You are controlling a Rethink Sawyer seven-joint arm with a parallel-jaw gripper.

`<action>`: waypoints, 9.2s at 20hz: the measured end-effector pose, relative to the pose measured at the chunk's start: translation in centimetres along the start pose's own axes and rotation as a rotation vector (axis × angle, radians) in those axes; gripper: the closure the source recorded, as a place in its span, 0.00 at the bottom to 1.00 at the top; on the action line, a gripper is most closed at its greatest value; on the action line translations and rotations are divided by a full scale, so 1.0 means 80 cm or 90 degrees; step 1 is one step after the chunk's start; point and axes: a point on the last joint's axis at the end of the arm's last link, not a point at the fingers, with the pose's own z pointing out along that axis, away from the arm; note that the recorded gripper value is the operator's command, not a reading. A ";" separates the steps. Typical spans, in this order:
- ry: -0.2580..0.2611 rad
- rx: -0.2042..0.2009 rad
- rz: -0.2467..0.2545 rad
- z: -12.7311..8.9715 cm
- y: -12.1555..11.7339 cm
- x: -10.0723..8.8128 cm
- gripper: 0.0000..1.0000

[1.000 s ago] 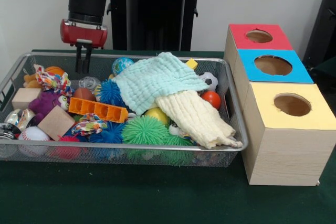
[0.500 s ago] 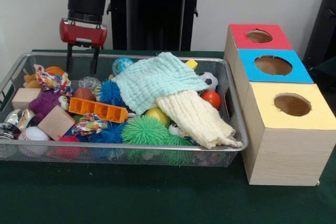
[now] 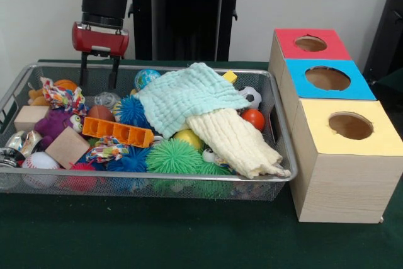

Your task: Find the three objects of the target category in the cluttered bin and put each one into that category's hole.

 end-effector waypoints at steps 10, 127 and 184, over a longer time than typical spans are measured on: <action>-0.001 -0.001 -0.002 0.000 0.002 -0.001 0.00; 0.014 -0.022 -0.055 0.037 0.023 0.034 0.00; -0.012 0.004 -0.060 0.047 0.005 0.036 1.00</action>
